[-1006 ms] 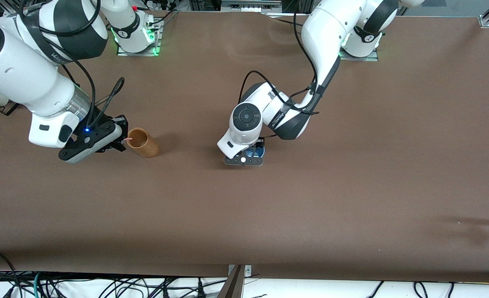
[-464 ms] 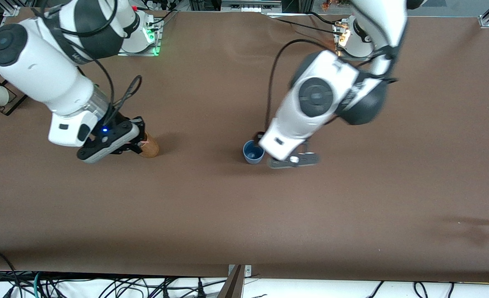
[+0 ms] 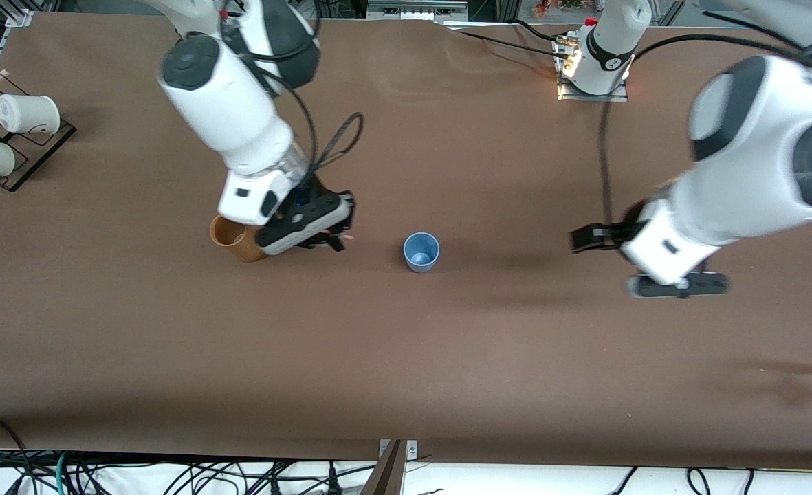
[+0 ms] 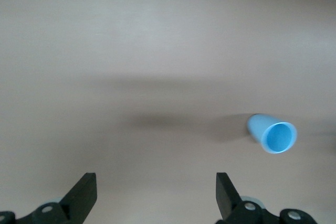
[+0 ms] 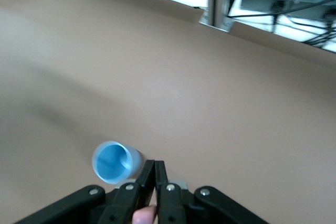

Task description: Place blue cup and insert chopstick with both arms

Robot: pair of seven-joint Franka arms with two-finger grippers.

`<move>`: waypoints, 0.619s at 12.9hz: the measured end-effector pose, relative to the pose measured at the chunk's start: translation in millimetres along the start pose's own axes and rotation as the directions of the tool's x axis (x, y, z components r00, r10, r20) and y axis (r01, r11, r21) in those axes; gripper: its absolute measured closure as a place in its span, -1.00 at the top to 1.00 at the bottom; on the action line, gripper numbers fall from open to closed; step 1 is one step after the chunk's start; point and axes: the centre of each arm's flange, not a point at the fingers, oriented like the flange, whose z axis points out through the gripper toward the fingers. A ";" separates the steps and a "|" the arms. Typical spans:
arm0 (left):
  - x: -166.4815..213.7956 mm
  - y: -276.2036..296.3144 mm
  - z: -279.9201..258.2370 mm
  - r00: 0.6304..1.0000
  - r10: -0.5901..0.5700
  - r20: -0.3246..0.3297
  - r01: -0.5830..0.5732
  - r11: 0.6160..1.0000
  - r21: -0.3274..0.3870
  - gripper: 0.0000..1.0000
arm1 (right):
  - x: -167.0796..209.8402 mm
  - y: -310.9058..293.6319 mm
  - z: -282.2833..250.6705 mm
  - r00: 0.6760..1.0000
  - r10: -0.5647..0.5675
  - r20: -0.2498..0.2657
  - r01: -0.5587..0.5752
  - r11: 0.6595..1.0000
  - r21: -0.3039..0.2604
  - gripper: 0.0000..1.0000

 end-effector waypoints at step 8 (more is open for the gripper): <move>-48.0 -181.1 -65.7 0.998 0.062 -0.025 -0.061 0.997 0.041 1.00 | -18.7 -67.5 94.3 0.993 0.101 -0.059 -0.101 0.995 -0.006 -0.89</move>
